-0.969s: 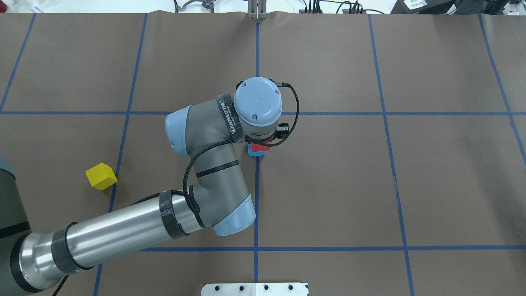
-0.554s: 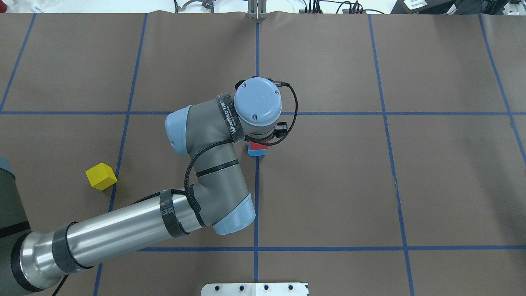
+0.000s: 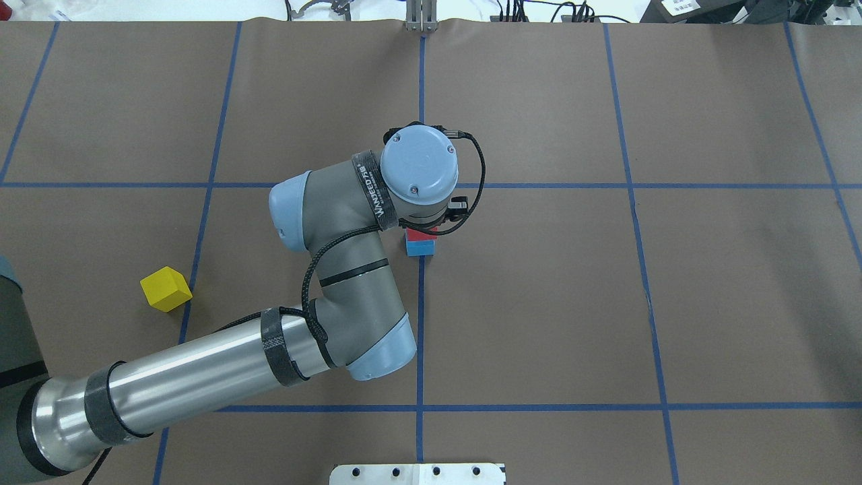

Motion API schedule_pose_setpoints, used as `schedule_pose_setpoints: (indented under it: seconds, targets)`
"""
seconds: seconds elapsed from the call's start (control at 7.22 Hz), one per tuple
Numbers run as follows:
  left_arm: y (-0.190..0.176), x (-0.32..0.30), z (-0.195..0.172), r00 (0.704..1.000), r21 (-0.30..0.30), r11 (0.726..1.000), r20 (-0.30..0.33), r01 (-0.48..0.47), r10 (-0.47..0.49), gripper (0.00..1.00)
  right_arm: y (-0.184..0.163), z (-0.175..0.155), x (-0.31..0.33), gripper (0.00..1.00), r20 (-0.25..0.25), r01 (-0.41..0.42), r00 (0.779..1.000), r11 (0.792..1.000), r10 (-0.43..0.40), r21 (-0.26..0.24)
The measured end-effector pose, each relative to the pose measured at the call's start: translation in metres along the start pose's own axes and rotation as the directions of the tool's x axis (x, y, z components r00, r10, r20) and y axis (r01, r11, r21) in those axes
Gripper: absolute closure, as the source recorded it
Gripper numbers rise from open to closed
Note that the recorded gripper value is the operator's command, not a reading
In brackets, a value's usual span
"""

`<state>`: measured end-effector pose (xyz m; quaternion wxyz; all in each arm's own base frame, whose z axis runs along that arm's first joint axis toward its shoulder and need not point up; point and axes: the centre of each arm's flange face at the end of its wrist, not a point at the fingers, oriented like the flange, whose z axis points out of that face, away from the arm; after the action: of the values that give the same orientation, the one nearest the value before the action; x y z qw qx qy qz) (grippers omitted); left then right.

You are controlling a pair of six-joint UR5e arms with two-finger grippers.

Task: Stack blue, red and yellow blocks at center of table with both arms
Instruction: 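Lower the red cube onto the blue cube and open the left gripper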

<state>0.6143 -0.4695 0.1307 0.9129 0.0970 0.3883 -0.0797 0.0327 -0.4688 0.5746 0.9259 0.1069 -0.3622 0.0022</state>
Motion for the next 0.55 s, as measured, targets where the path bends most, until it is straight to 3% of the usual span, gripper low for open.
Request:
schedule_pose_setpoints:
  seconds: [0.55]
  targets:
    - [-0.0015,-0.0033,0.0053,0.999,0.004,0.999,-0.004,-0.043,0.043,1.00,0.0000,0.0003,0.0003,0.00,0.000,-0.001,1.000,1.000,0.001,-0.001]
